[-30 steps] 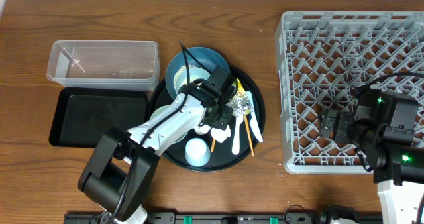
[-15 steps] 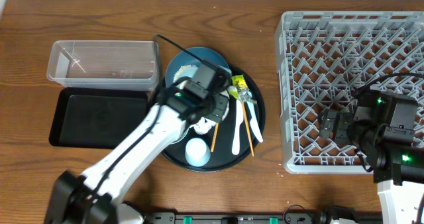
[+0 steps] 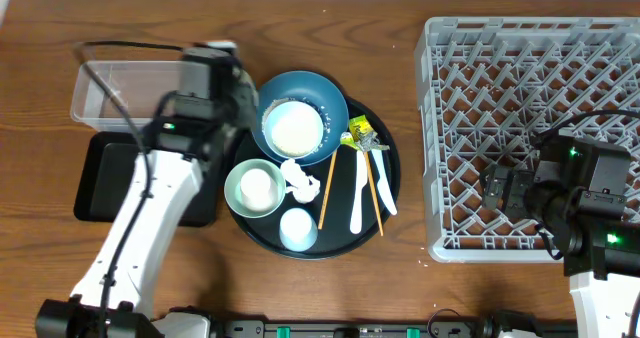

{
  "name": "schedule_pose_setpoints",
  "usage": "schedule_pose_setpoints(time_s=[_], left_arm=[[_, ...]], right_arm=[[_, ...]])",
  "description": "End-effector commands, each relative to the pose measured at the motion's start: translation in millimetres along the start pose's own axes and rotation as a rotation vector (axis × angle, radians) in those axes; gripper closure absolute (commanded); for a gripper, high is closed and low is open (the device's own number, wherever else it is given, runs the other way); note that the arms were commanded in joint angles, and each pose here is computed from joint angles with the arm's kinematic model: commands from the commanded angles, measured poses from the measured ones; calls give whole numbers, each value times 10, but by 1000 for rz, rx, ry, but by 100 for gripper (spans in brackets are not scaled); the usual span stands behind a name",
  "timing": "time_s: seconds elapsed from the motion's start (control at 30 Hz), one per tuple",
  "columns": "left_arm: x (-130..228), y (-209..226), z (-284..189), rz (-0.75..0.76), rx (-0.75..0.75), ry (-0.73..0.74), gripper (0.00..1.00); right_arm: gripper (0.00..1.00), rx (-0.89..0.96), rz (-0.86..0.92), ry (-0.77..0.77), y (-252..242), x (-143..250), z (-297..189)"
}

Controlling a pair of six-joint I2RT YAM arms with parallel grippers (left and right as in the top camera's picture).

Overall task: Sort waste into correct bins and load items into the dishwasher rack
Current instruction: 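Carry the foil and tissue left and drop into the clear bin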

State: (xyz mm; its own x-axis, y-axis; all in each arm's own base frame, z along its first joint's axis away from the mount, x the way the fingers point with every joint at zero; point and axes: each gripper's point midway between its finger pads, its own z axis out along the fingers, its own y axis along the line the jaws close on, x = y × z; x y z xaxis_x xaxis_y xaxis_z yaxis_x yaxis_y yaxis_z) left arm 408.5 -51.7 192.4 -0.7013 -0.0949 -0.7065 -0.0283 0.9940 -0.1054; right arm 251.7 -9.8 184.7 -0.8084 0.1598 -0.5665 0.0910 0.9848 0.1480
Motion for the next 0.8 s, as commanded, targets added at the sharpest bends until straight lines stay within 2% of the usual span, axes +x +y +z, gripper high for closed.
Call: schedule_pose_setpoints(time_s=[0.0,0.13,0.3,0.4,0.47,0.53,0.57,0.63,0.77], left_arm=[[-299,339,-62,-63,-61,-99,94],[-396,607,5,-106,-104,-131,94],[-225,745,265,-123,-133,-60,93],[-120,744,371,-126,-130,-18,78],[-89,705,386,-126,-108,-3,72],[-108,697,360,-126,-104,-10,58],[-132,694,332,-126,-103,-20,46],[-197,631,244,-125,-70,-43,44],[-282,108,28,-128,182,-59,45]], right_arm=[[1,-15,2,-18,51,-59,-46],[1,-15,2,-18,51,-59,-46],[1,-15,2,-18,51,-59,-46],[1,-15,2,-16,50,-54,-46],[1,-15,3,-14,50,-51,-46],[1,-15,2,-15,50,-53,-46],[1,-15,2,-16,50,-54,-46],[1,-15,2,-16,50,-55,-46],[1,-15,2,-16,51,-56,-46]])
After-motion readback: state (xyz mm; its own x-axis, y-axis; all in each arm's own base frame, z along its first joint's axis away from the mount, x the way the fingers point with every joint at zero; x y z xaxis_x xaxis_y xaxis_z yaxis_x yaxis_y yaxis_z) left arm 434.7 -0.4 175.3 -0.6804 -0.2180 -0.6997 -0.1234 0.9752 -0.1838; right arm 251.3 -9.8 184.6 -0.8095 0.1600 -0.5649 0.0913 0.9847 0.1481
